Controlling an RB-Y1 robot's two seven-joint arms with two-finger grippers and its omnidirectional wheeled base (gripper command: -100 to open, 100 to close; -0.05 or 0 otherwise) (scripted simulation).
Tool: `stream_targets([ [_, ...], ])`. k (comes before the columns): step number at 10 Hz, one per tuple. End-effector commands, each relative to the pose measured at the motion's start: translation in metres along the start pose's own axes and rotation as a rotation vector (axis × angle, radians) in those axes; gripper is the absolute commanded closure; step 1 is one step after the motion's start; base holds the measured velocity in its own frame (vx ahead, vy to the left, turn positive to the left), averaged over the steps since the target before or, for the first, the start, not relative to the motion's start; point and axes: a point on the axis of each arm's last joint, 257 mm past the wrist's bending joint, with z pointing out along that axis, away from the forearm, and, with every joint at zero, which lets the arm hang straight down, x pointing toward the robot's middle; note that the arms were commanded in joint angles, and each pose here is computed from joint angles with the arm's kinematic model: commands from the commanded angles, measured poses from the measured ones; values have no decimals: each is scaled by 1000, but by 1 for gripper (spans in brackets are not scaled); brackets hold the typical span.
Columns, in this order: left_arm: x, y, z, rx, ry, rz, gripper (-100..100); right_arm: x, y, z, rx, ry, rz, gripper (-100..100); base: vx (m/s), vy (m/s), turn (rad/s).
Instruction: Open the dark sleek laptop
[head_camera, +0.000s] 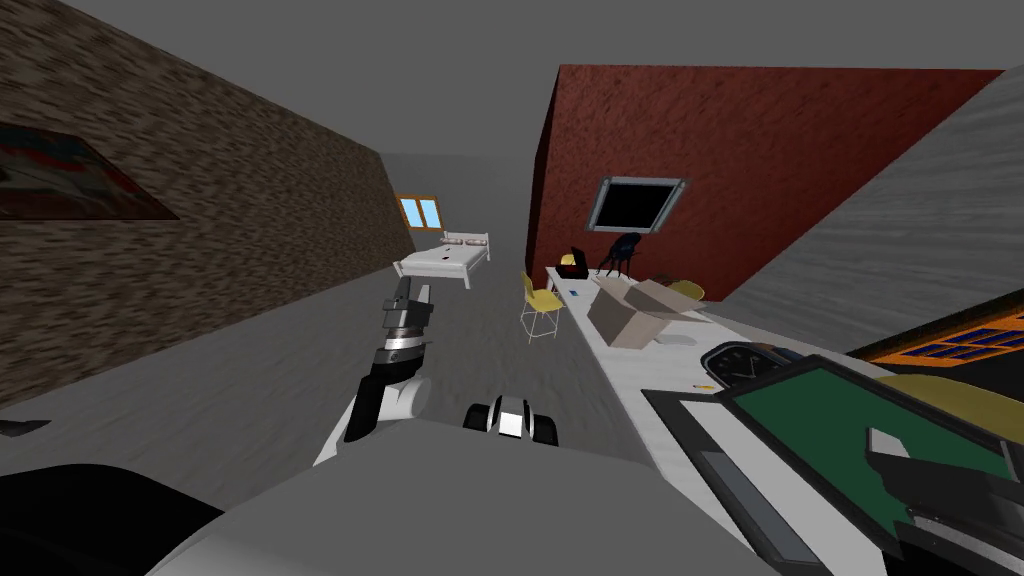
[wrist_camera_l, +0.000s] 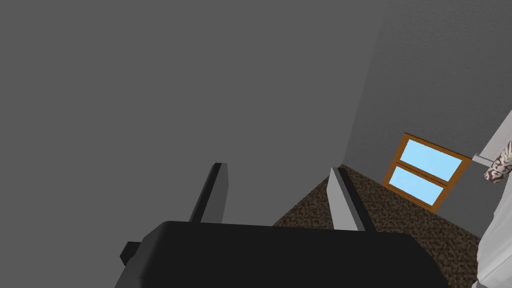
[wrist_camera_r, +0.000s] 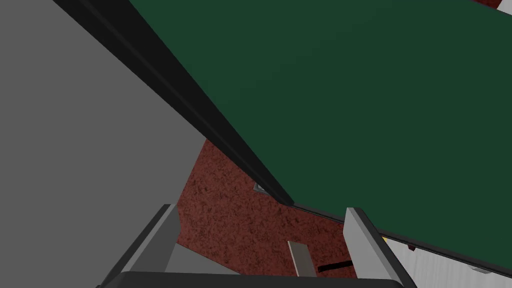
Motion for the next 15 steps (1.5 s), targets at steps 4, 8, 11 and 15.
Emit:
stream_targets([
  [4, 0, 0, 0, 0, 0, 0, 0, -3, -6, -1, -33, -153, -194, -100, -277, -69, 260],
  [8, 0, 0, 0, 0, 0, 0, 0, -8, -4, -6, -70, -268, -320, -100, -264, -48, 168],
  [11, 0, 0, 0, 0, 0, 0, 0, -17, 0, -16, -113, -380, -427, -100, -242, -69, 135],
  [15, 0, 0, 0, 0, 0, 0, 0, -27, 7, -31, -162, -515, -536, -100, -196, -75, 75],
])
